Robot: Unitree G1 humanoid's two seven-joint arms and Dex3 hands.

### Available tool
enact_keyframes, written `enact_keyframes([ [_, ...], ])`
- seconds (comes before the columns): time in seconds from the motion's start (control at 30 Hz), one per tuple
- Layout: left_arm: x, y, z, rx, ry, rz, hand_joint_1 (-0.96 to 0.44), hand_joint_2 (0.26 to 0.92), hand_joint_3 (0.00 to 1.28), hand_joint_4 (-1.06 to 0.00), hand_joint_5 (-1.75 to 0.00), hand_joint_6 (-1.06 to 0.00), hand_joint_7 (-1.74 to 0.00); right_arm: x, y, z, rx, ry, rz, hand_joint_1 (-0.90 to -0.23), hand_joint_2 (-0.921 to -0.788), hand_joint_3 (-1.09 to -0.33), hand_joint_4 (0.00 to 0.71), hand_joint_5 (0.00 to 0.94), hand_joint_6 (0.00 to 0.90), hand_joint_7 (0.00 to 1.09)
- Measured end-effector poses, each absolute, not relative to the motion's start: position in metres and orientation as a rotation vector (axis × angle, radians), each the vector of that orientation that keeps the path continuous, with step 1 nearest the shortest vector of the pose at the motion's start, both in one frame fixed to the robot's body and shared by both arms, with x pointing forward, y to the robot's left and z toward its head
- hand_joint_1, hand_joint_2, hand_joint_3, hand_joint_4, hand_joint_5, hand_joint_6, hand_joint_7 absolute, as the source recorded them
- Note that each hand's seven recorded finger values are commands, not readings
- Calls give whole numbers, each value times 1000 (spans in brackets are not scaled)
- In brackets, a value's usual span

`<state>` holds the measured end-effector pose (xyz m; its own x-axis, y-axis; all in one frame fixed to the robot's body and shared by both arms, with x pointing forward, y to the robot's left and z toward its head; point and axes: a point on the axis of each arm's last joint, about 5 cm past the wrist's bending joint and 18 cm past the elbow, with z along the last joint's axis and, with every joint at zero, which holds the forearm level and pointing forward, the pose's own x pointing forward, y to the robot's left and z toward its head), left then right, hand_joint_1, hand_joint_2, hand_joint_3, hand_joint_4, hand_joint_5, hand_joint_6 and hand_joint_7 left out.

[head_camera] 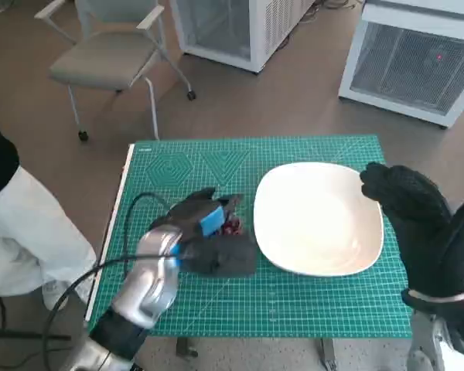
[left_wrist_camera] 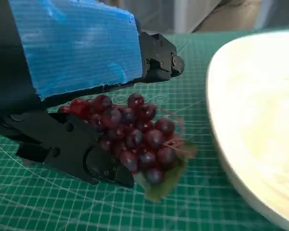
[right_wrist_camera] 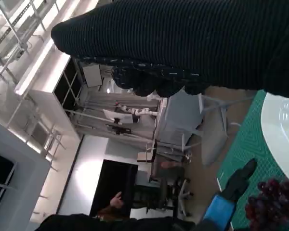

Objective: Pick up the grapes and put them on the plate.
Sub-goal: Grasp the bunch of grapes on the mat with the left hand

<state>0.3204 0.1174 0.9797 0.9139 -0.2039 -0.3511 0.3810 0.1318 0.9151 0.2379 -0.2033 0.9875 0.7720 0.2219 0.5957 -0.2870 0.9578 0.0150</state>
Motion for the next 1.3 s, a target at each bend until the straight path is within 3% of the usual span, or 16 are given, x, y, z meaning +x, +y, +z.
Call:
enact_keyframes([
  [0.4,338,110,970,1424,240,-429,20,764,4,-78,-3,-291,-15,238,-203,988,108,-630,278,-437,-921,-637,400,683,158,974],
  [1.17,346,114,963,1423,343,-427,8,791,14,-106,-7,-293,-7,238,-203,987,110,-631,277,-436,-921,-638,395,691,156,978],
  [1.23,346,114,961,1421,347,-429,77,819,33,-206,-231,-311,-14,238,-203,987,110,-631,277,-437,-921,-638,395,692,156,978],
  [1.3,346,114,960,1415,349,-431,203,790,185,-389,-675,-349,-21,238,-203,987,110,-631,277,-437,-921,-637,395,692,156,978],
])
